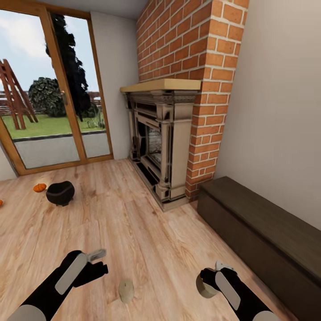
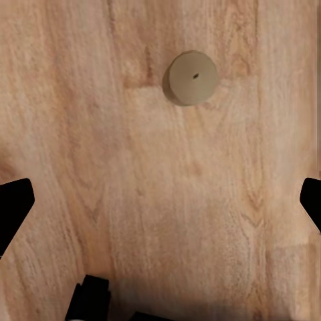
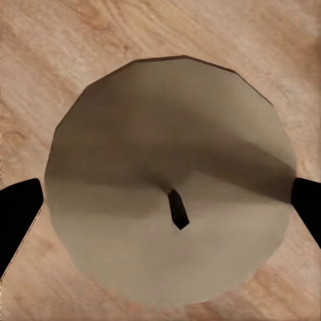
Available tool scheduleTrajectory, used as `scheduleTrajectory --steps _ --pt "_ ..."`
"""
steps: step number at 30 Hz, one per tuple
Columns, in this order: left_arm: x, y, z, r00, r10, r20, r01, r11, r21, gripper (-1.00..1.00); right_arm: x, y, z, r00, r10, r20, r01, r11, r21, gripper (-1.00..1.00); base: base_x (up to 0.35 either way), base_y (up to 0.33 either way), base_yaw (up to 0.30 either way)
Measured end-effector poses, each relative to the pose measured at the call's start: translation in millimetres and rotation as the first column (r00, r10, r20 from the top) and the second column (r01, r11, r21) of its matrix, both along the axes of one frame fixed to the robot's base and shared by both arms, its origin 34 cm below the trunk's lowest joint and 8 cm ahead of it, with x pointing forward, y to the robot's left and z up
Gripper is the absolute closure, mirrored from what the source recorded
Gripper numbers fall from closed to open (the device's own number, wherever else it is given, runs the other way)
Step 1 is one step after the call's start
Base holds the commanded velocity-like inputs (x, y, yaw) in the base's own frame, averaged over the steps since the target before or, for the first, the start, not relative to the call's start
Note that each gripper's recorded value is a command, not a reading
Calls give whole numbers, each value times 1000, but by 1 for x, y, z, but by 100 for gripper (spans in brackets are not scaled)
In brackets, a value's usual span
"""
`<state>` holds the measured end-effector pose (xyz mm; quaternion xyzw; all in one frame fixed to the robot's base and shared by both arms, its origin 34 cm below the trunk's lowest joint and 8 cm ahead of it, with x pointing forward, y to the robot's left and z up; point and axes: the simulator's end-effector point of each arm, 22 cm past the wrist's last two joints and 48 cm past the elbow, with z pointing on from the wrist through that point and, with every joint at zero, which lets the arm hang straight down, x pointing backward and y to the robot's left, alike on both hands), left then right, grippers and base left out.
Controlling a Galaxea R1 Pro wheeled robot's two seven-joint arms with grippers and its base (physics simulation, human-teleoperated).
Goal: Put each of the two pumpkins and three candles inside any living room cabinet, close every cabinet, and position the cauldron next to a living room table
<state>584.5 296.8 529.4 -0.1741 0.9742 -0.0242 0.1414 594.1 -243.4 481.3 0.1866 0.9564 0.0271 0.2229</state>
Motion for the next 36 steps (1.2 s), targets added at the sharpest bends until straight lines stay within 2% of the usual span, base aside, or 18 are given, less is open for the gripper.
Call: scheduleTrajectory --steps 8,22,36 --pt "-3 -11 -3 999 -36 -7 36 999 3 -100 1 0 0 1000 1 3 -1 1000 -3 100 132 33 -2" --pt "-3 -10 -3 999 -38 -8 38 999 8 -100 2 1 2 1000 1 9 -1 1000 -1 100 226 25 0" --pt "-3 -15 -3 999 -43 -5 43 999 -9 -100 2 2 2 1000 2 8 -2 1000 1 100 157 35 0"
